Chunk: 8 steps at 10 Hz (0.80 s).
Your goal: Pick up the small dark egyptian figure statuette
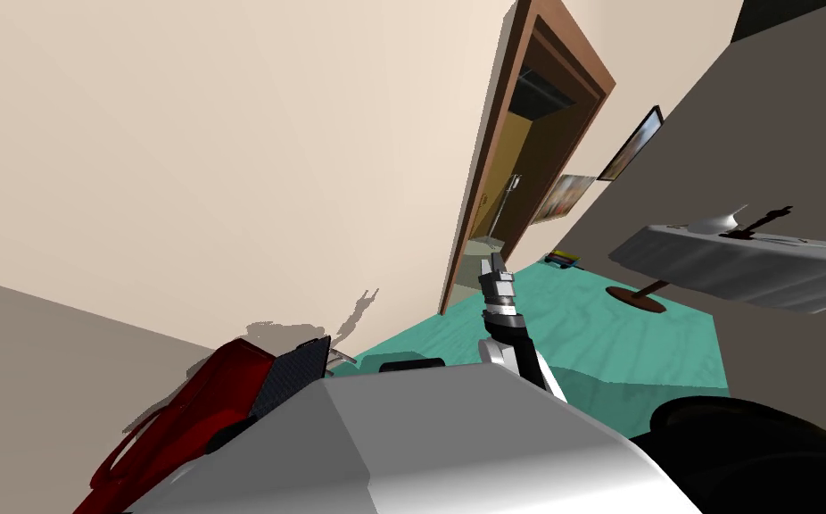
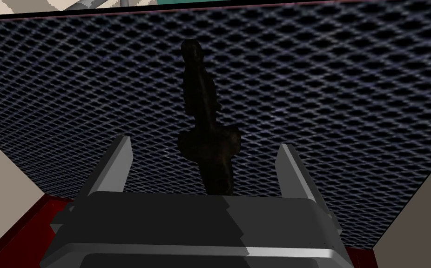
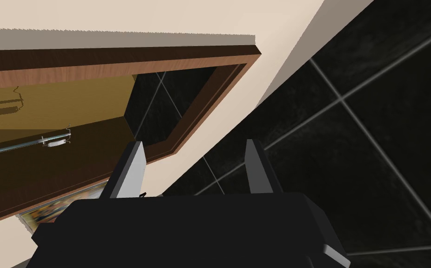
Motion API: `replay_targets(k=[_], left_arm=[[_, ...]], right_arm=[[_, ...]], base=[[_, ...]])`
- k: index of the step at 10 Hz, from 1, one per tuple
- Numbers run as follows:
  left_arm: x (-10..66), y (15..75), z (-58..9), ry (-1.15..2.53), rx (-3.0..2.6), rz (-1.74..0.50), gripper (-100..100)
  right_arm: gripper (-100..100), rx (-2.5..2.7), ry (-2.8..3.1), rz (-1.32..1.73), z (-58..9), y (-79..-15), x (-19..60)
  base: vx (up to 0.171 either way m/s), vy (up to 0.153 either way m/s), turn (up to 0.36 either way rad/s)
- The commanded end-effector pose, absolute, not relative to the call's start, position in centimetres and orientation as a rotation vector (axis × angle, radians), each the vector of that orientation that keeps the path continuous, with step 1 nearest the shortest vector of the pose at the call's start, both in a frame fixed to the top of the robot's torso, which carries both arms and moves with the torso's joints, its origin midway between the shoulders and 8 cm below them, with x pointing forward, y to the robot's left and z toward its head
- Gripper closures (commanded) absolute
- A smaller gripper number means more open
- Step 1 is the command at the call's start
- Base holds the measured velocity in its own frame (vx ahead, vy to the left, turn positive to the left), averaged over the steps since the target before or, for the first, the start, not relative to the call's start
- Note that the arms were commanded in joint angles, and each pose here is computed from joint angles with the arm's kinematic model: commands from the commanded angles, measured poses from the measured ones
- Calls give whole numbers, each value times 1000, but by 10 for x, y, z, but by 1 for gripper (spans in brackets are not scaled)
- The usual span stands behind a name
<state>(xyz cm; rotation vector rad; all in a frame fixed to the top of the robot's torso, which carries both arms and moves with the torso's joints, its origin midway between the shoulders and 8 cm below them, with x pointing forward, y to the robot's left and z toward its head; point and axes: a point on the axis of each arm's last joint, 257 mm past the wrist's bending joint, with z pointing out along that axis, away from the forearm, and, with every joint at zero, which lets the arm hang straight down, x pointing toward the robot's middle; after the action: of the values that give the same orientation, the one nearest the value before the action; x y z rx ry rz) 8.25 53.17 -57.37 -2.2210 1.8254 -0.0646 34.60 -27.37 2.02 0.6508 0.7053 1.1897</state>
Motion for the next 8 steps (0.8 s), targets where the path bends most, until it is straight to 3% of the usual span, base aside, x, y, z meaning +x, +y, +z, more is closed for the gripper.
replay_targets(k=[1, 2, 6, 7, 8], left_arm=[[82, 532, -574, 1825, -2221, -65, 0], [83, 526, -581, 1821, -2222, -66, -100], [83, 518, -591, 1816, -2224, -67, -100], [83, 517, -592, 1816, -2223, -67, 100], [83, 517, -592, 1817, -2224, -67, 100]], right_arm=[[0, 651, 705, 1190, 20, -274, 346], [0, 651, 705, 1190, 20, -274, 346], [0, 651, 705, 1190, 20, -274, 346], [0, 651, 705, 1190, 20, -274, 346], [0, 651, 705, 1190, 20, -274, 346]], base=[[0, 0, 0], [0, 26, -23], [3, 47, -17], [0, 0, 0], [0, 0, 0]])
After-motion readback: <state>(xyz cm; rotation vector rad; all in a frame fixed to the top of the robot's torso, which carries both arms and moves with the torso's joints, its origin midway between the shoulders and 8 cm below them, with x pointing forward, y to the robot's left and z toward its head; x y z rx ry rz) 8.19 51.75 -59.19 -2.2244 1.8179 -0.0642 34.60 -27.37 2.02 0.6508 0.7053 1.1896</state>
